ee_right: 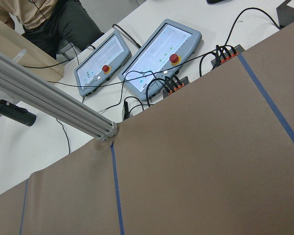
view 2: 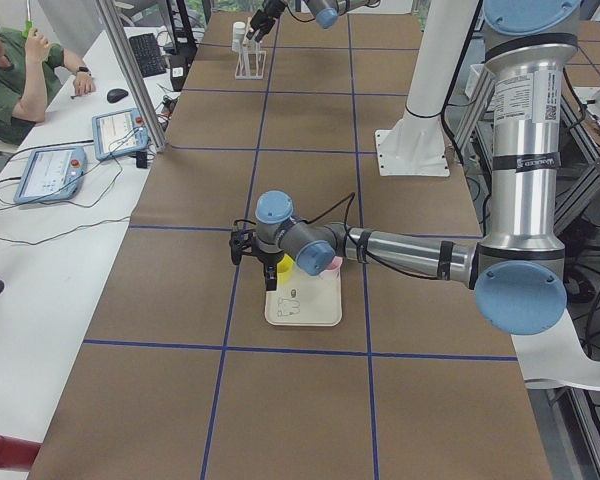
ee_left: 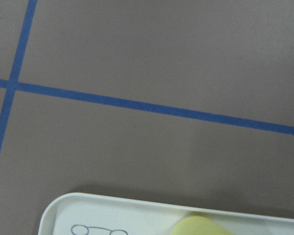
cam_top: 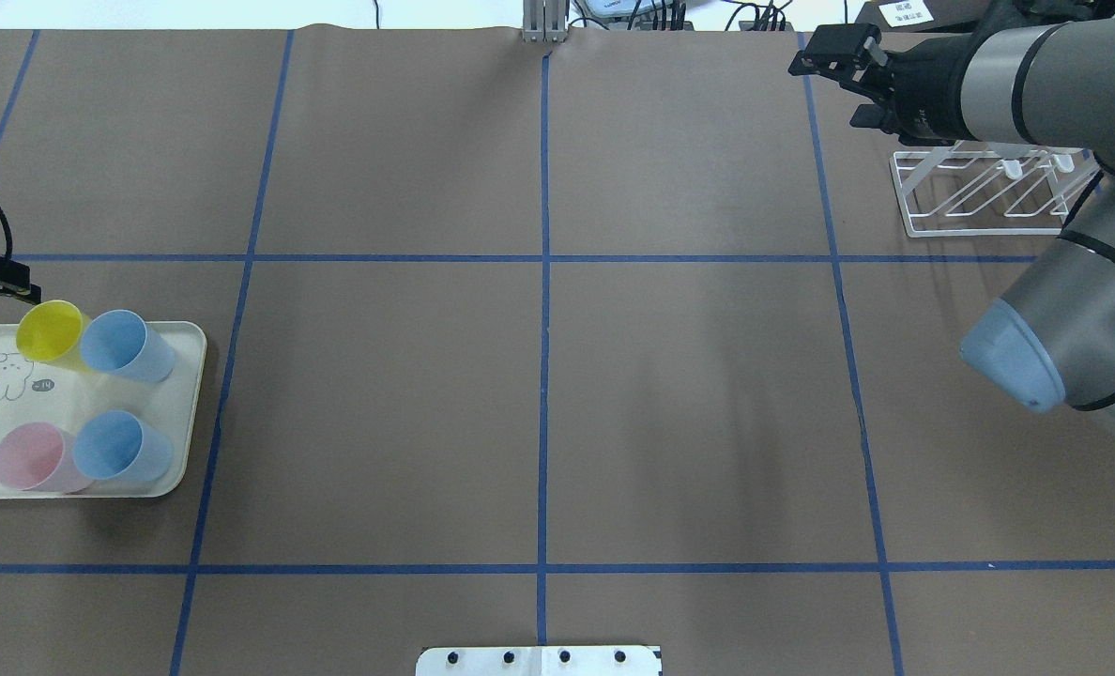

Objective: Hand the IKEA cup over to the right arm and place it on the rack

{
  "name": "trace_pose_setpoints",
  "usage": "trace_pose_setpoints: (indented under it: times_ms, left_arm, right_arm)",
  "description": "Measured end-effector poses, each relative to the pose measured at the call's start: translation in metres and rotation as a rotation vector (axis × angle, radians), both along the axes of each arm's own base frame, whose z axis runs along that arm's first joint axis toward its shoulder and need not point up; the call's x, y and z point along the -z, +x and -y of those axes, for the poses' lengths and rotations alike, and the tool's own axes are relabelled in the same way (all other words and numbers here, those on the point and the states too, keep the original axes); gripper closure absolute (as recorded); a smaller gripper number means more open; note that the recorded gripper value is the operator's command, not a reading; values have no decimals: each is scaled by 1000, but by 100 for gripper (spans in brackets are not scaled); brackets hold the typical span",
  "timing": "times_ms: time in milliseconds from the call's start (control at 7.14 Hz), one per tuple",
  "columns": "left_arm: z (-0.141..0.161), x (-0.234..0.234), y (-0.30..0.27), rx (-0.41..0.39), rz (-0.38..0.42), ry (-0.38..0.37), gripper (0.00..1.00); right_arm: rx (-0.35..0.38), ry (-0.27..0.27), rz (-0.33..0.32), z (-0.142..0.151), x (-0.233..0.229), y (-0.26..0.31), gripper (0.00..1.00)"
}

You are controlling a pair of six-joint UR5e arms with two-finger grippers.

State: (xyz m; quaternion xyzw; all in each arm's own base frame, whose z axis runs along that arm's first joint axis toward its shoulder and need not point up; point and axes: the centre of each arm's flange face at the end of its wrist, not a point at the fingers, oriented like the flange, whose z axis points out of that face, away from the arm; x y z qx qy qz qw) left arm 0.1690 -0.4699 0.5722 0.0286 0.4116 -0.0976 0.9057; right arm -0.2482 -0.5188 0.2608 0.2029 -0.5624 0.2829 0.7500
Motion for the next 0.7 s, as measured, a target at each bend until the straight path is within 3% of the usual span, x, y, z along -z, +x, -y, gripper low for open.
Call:
trace_pose_setpoints:
  times_ms: [140,280,420,701]
  left_arm:
    - [-5,-2,10,-16,0,-5,31]
    - [-9,-4,17,-31,2,-8,86]
    - [-13,-6,20,-40,3,-10,100]
    - [-17,-9,21,-50,4,-18,100]
  right_arm:
    - [1,0,0,0,0,-1,0]
    - [1,0,0,0,0,-1,0]
    - [2,0,0,-1,0,-1,0]
    - [2,0,1,-1,0,-1,0]
